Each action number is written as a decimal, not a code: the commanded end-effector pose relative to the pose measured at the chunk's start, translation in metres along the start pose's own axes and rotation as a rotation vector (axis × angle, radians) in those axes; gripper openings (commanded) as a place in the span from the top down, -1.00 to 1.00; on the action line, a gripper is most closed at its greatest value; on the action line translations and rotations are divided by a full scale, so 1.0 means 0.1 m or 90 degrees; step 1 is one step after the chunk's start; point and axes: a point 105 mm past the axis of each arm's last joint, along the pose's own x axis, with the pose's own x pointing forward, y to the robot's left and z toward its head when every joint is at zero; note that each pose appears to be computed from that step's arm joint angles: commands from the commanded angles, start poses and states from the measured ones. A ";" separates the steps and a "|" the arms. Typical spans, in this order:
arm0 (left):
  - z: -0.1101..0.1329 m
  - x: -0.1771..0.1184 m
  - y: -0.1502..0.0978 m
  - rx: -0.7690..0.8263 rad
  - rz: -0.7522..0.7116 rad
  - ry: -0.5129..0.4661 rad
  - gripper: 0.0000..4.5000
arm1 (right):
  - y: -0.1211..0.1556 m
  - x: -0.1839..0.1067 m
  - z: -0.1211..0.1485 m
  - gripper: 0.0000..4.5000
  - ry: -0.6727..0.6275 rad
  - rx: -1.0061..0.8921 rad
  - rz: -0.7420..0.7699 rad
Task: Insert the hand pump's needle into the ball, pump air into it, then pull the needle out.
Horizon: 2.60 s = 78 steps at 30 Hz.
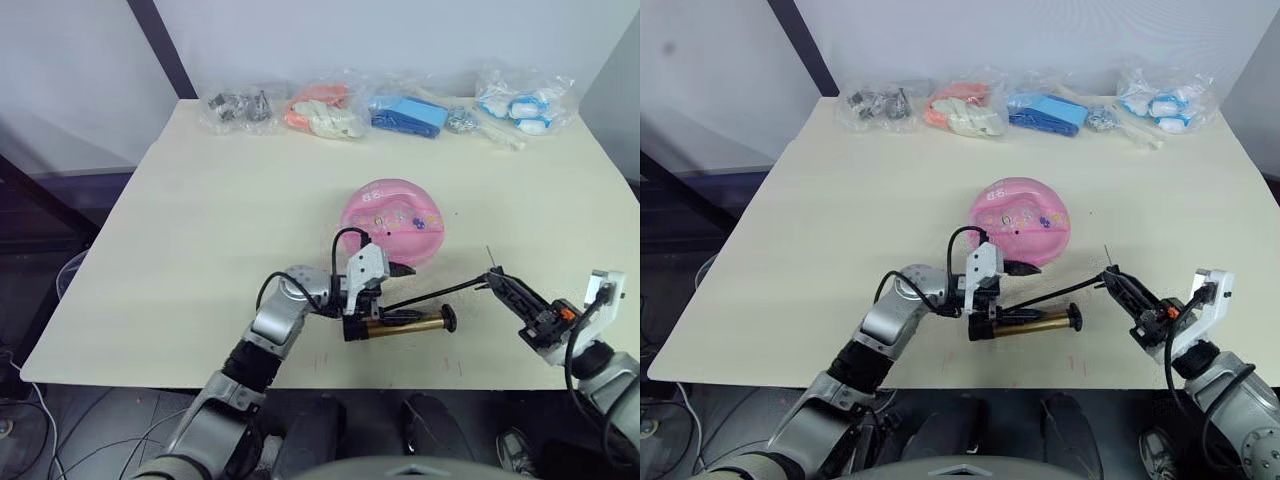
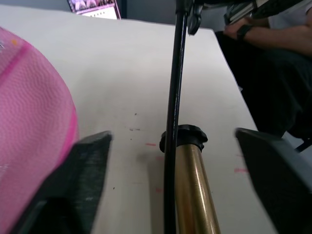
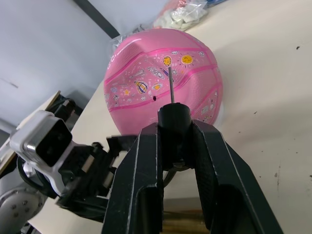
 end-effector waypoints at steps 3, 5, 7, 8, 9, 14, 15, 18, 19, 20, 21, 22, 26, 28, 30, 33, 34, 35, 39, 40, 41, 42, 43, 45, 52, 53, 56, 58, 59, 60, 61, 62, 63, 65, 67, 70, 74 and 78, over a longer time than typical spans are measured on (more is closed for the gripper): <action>0.25 -0.25 0.01 0.031 0.004 -0.052 -0.99 | 0.10 -0.09 0.14 0.85 0.009 -0.085 0.054; 0.30 -0.39 0.06 0.034 0.019 -0.063 -0.99 | 0.08 -0.11 0.20 0.85 0.008 -0.144 0.057; 0.34 -0.53 0.09 0.037 0.031 -0.067 -0.99 | 0.09 -0.15 0.25 0.85 -0.008 -0.179 0.061; 0.37 -0.61 0.10 0.035 0.033 -0.074 -0.99 | 0.09 -0.17 0.27 0.85 -0.006 -0.209 0.066; 0.41 -0.68 0.11 0.037 0.035 -0.078 -0.99 | 0.09 -0.19 0.27 0.85 0.002 -0.236 0.071; 0.60 -0.92 0.28 0.057 0.083 -0.096 -0.99 | 0.06 -0.25 0.25 0.85 0.037 -0.381 0.101; 0.62 -0.95 0.34 0.057 0.098 -0.093 -0.99 | 0.05 -0.25 0.26 0.85 0.037 -0.412 0.105; 0.66 -1.00 0.52 0.046 0.144 -0.086 -0.99 | 0.06 -0.23 0.24 0.85 0.042 -0.481 0.126; 0.67 -1.01 0.56 0.047 0.153 -0.081 -0.99 | 0.06 -0.22 0.24 0.85 0.040 -0.495 0.130; 0.68 -1.00 0.59 0.047 0.156 -0.078 -0.99 | 0.06 -0.22 0.25 0.85 0.036 -0.510 0.130; 0.69 -0.99 0.63 0.047 0.163 -0.072 -0.99 | 0.05 -0.21 0.25 0.85 0.034 -0.525 0.131; 0.70 -0.98 0.70 0.053 0.181 -0.064 -0.99 | 0.06 -0.20 0.26 0.85 0.031 -0.536 0.134; 0.74 -0.90 0.90 0.061 0.222 -0.039 -0.99 | 0.08 -0.16 0.26 0.85 0.019 -0.558 0.147; 0.78 -0.86 1.01 0.064 0.244 -0.034 -0.99 | 0.09 -0.14 0.25 0.85 0.015 -0.561 0.150; 0.79 -0.84 1.08 0.072 0.256 -0.022 -0.99 | 0.09 -0.14 0.24 0.85 0.013 -0.562 0.150; 0.76 -0.80 1.17 0.086 0.261 0.009 -0.99 | 0.10 -0.13 0.24 0.85 0.010 -0.562 0.149; 0.75 -0.79 1.20 0.088 0.262 0.017 -0.99 | 0.10 -0.12 0.24 0.85 0.009 -0.562 0.150; 0.74 -0.77 1.22 0.095 0.260 0.025 -0.99 | 0.10 -0.12 0.24 0.85 0.008 -0.562 0.150; 0.70 -0.72 1.29 0.102 0.254 0.044 -0.99 | 0.12 -0.11 0.25 0.85 0.003 -0.563 0.152; 0.70 -0.71 1.29 0.104 0.250 0.044 -0.99 | 0.12 -0.10 0.25 0.85 0.002 -0.563 0.152; 0.70 -0.69 1.30 0.104 0.250 0.041 -0.99 | 0.12 -0.10 0.25 0.85 0.001 -0.563 0.152; 0.70 -0.68 1.30 0.104 0.246 0.040 -0.99 | 0.13 -0.11 0.24 0.85 0.001 -0.564 0.151; 0.70 -0.67 1.30 0.104 0.244 0.038 -0.99 | 0.13 -0.11 0.24 0.85 0.001 -0.565 0.151; 0.69 -0.66 1.30 0.102 0.242 0.037 -0.89 | 0.13 -0.11 0.24 0.85 0.000 -0.564 0.150; 0.66 -0.65 1.29 0.096 0.243 0.031 0.24 | 0.15 -0.11 0.23 0.85 -0.003 -0.560 0.150; 0.66 -0.65 1.29 0.093 0.244 0.029 0.43 | 0.16 -0.11 0.22 0.85 -0.004 -0.559 0.151; 0.66 -0.66 1.29 0.088 0.254 0.023 0.94 | 0.18 -0.08 0.21 0.85 -0.006 -0.553 0.158; 0.64 -0.66 1.26 0.085 0.259 0.022 0.97 | 0.21 -0.05 0.21 0.85 -0.008 -0.536 0.162; 0.64 -0.66 1.25 0.080 0.263 0.020 0.97 | 0.21 -0.03 0.21 0.85 -0.009 -0.530 0.162; 0.63 -0.66 1.24 0.075 0.267 0.018 0.97 | 0.22 -0.02 0.21 0.85 -0.007 -0.527 0.163; 0.63 -0.66 1.23 0.073 0.268 0.018 0.97 | 0.23 -0.01 0.20 0.85 -0.001 -0.526 0.166; 0.62 -0.64 1.21 0.071 0.273 0.019 0.97 | 0.23 0.02 0.19 0.85 0.004 -0.514 0.162; 0.62 -0.64 1.19 0.068 0.280 0.021 0.97 | 0.23 0.04 0.18 0.85 0.010 -0.505 0.159; 0.59 -0.60 1.16 0.062 0.306 0.026 0.97 | 0.24 0.11 0.14 0.85 0.029 -0.474 0.153; 0.56 -0.57 1.13 0.055 0.325 0.034 0.97 | 0.28 0.16 0.11 0.85 0.045 -0.444 0.157; 0.54 -0.56 1.09 0.045 0.350 0.043 0.97 | 0.33 0.24 0.09 0.85 0.071 -0.408 0.155; 0.51 -0.54 1.03 0.027 0.379 0.050 0.97 | 0.39 0.33 0.06 0.85 0.106 -0.375 0.147; 0.44 -0.49 0.94 0.017 0.387 0.058 0.97 | 0.43 0.41 0.01 0.85 0.159 -0.348 0.134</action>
